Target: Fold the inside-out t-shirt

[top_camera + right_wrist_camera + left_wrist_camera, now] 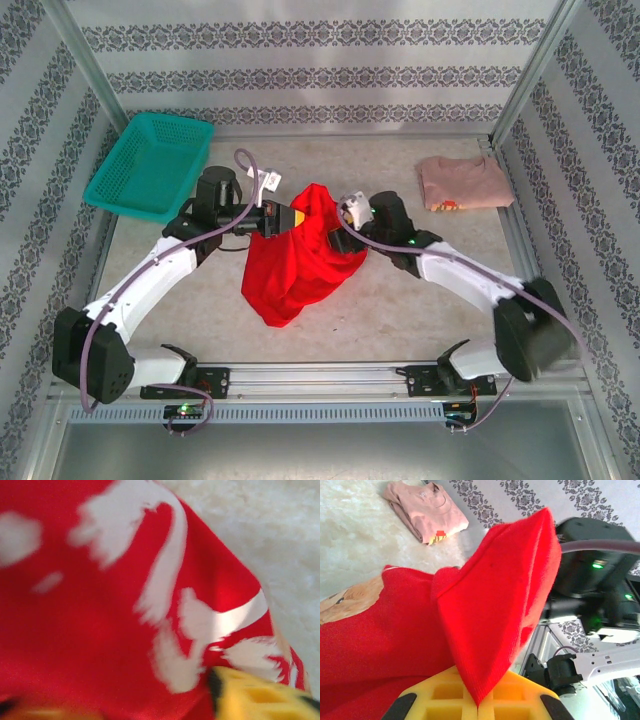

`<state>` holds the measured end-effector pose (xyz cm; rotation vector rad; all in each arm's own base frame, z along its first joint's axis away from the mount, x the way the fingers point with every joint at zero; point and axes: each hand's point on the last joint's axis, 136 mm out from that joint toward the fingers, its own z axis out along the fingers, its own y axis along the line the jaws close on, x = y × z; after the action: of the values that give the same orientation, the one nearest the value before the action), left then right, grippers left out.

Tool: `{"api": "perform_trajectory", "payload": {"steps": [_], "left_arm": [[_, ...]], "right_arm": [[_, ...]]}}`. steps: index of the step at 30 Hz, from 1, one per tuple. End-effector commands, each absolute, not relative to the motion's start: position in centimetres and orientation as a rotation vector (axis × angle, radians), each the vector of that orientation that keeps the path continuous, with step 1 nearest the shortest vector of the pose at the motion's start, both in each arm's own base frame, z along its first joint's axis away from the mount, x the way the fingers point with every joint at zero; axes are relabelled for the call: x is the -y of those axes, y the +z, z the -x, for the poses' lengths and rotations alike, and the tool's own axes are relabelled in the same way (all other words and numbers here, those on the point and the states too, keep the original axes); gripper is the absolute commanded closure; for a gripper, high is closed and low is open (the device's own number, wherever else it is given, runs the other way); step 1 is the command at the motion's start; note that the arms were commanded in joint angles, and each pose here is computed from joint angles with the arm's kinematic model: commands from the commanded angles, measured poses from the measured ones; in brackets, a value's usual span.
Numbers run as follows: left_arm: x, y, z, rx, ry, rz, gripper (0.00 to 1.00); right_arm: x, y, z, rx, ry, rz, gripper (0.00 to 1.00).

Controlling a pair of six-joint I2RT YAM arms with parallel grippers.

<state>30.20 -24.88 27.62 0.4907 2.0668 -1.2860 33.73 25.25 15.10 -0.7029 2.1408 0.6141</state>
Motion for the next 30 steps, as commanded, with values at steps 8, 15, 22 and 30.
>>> {"api": "perform_trajectory", "payload": {"steps": [8, 15, 22, 30], "left_arm": [[13.4, 21.6, -34.6, -2.345, -0.439, -0.011, 1.0], [13.9, 23.2, -32.4, -2.306, -0.49, -0.057, 0.48], [20.8, 26.4, -24.5, -2.158, -0.814, -0.362, 0.37], [30.7, 22.0, -25.2, -2.25, -0.703, -0.68, 0.32]], "right_arm": [[-25.4, 25.9, -28.3, -1.926, 1.198, 0.737, 1.0], [-25.1, 29.4, -27.1, -1.952, 1.462, 0.589, 1.0], [-25.4, 29.4, -29.9, -2.09, 1.516, 0.34, 1.0], [-25.6, 30.2, -30.5, -2.128, 1.507, 0.224, 1.0]]}}
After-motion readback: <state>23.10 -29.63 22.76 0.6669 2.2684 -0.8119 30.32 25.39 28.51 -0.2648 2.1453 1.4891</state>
